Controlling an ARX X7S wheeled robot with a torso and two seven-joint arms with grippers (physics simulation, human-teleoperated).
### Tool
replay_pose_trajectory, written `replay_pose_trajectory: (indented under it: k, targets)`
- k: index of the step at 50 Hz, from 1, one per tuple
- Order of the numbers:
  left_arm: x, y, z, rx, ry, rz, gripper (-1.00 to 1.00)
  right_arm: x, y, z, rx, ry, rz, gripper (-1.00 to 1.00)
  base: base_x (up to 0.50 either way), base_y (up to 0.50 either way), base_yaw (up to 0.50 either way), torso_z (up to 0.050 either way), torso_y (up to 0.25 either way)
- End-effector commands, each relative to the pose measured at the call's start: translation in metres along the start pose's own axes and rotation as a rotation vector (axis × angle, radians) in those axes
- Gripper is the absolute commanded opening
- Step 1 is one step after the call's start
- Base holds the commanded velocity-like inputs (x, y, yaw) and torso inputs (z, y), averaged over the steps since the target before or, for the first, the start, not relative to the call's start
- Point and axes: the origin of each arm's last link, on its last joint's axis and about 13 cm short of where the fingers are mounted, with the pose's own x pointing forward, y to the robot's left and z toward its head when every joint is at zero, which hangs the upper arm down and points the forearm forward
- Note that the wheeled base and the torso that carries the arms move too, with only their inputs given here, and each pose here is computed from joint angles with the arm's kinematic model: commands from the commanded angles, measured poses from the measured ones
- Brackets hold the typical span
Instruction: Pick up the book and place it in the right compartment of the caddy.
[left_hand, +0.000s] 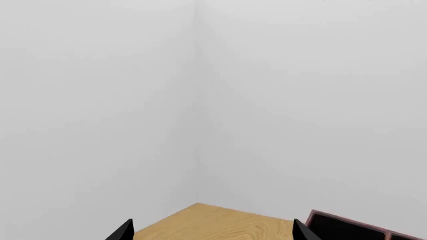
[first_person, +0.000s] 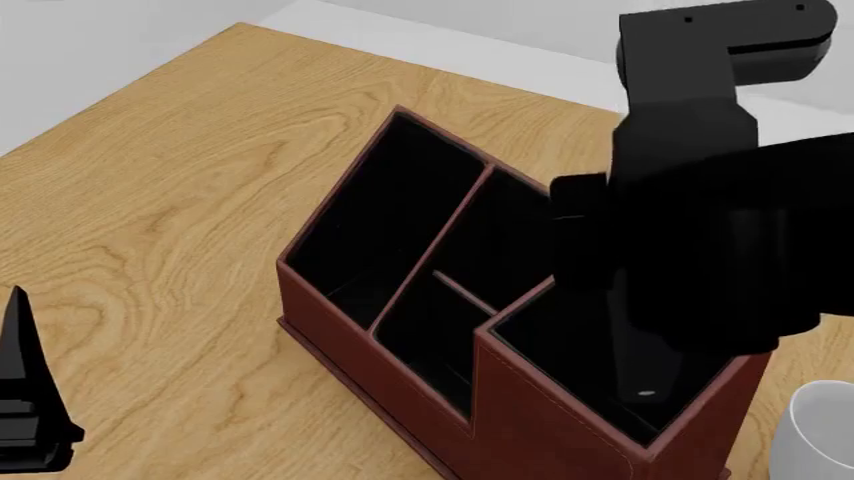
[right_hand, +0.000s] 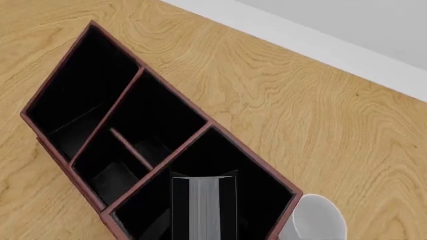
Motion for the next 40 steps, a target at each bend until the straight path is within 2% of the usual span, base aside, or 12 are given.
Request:
replay_pose_trajectory:
  k: [1, 18, 20, 33, 40]
  targets:
    - [0.000, 0.000, 0.001, 0.000, -0.001, 0.000, 1.00, 0.002, -0.002, -0.001, 0.000, -0.016, -0.015, -1.00, 0.00, 0.00, 0.00, 0.000, 0.000]
    - [0.001, 0.000, 0.001, 0.000, -0.003, 0.001, 1.00, 0.015, -0.001, -0.009, 0.012, -0.018, -0.007, -1.00, 0.00, 0.00, 0.00, 0.000, 0.001]
    - [0.001, 0.000, 0.001, 0.000, -0.002, 0.001, 1.00, 0.018, -0.001, -0.010, -0.016, -0.013, -0.028, -1.00, 0.00, 0.00, 0.00, 0.000, 0.000]
    - [0.000, -0.001, 0.000, 0.004, -0.001, -0.003, 1.00, 0.028, 0.002, -0.009, -0.057, -0.021, -0.045, -1.00, 0.00, 0.00, 0.00, 0.001, 0.002]
    - [0.000, 0.000, -0.001, 0.005, -0.001, -0.002, 1.00, 0.038, 0.003, -0.013, -0.037, -0.018, -0.024, -1.00, 0.00, 0.00, 0.00, 0.000, 0.001]
